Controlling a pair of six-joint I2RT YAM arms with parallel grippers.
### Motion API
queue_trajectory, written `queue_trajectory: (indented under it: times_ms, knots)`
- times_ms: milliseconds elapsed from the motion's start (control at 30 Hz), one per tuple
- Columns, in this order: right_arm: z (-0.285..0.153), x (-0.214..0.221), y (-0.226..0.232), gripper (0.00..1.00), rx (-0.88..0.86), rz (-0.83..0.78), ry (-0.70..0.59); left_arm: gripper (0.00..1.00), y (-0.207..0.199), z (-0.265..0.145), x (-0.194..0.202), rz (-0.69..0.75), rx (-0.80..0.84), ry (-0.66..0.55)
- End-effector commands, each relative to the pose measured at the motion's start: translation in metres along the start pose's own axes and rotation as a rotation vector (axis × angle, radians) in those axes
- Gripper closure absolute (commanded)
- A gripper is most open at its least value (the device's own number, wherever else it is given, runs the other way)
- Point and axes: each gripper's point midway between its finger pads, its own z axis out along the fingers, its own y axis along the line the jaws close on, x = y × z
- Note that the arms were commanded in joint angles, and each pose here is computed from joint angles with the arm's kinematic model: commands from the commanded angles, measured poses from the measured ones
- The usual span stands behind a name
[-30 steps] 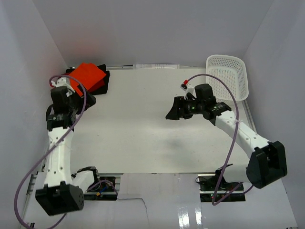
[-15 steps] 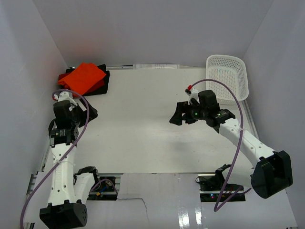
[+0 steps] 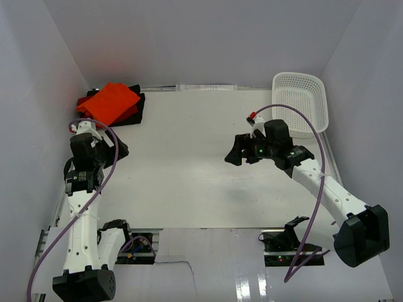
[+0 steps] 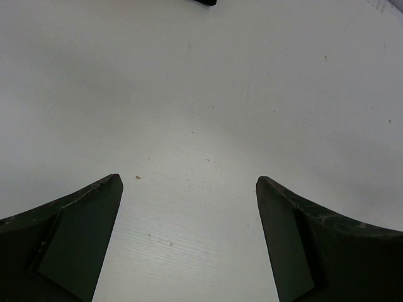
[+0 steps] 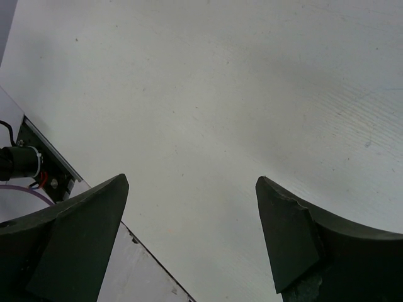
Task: Fold and stack the t-shirts
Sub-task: Put the neatly folded tshirt into the corner of the board with the left arm
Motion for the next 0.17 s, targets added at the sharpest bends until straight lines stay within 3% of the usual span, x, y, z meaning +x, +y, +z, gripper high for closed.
queue_trajectory:
  times_ms: [0,133]
  knots:
    - [-0.0037,-0.0074,0.004,0.12,-0.004,-0.028,-0.038,0.02,-0.0035,-0.0078,-0.0075,0.015,0.011,-0.026]
    - [-0.0035,-0.0078,0.0048,0.12,-0.009,-0.029,-0.038,0.02,-0.0025,-0.006,-0.007,0.02,0.008,-0.021]
